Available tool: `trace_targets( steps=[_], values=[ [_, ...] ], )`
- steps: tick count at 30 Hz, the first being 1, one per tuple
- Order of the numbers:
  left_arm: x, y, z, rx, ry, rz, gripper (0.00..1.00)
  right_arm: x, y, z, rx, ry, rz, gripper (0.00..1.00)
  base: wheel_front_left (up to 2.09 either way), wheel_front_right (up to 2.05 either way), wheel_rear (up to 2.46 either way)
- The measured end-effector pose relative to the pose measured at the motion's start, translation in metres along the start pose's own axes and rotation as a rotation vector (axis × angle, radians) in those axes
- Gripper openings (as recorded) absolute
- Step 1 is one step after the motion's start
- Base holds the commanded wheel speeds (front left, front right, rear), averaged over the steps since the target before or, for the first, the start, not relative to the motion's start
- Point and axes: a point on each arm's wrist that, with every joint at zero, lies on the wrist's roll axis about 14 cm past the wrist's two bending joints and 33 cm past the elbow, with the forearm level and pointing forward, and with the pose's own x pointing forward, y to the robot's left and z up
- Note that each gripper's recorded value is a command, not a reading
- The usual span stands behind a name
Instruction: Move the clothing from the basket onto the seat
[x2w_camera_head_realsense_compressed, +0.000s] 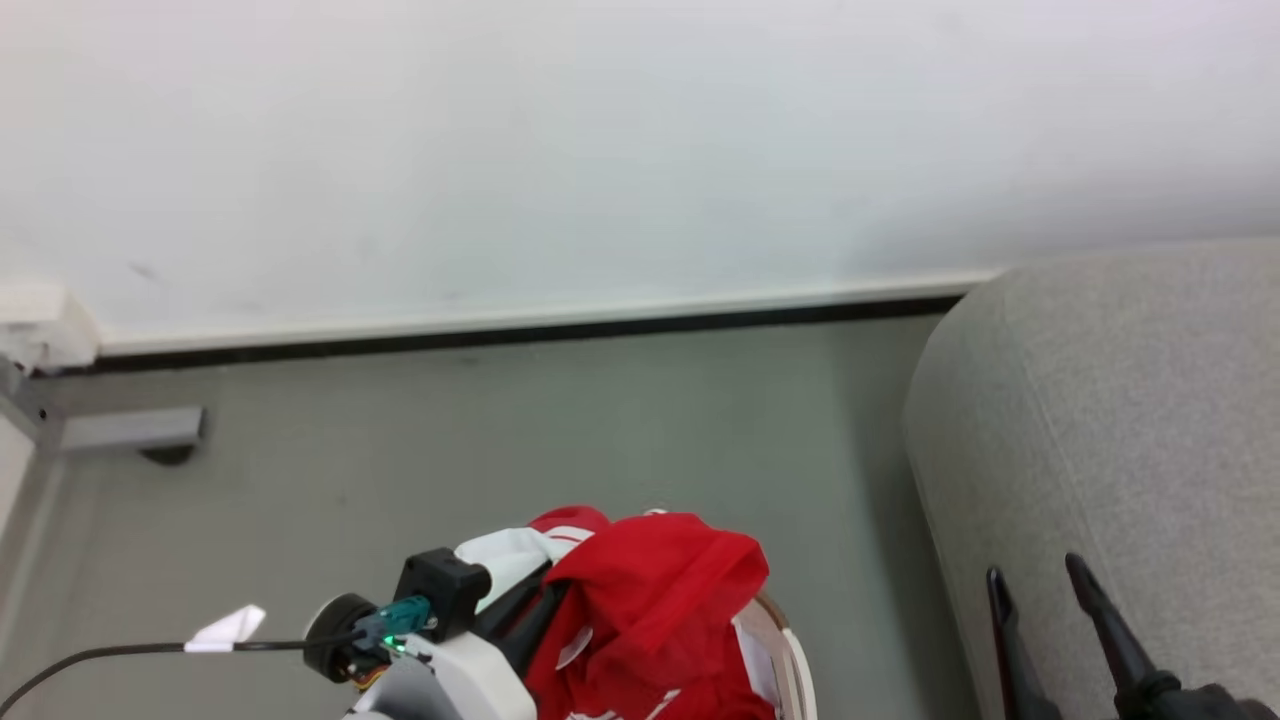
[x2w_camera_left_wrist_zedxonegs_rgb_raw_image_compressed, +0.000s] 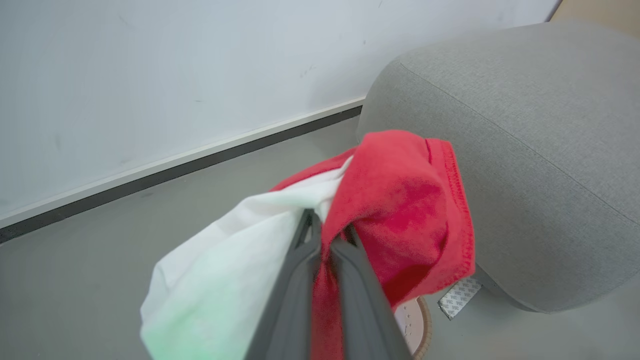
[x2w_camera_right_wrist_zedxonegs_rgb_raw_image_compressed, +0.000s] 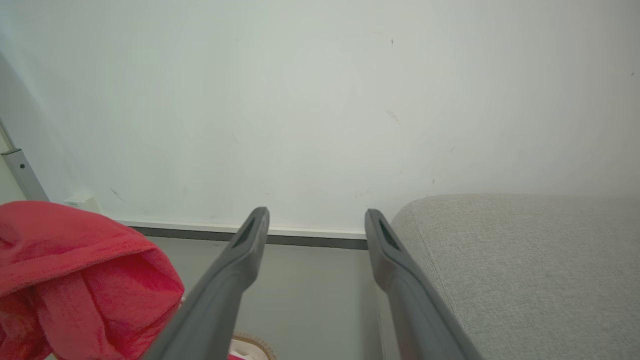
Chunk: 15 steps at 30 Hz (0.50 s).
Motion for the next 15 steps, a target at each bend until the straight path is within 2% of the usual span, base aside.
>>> trace_targets(
  steps=[8,15],
  values=[
    [-0.025,-0.011,0.058,0.039,-0.128,0.019,0.00,-0.022,0.009,0.004,-0.001,-0.011,0.017,1.00,0.00,0.00,0.00],
    [-0.029,-0.011,0.081,0.070,-0.167,0.020,0.00,-0.026,0.036,0.004,-0.067,0.003,0.169,1.00,0.00,0.00,0.00]
  ],
)
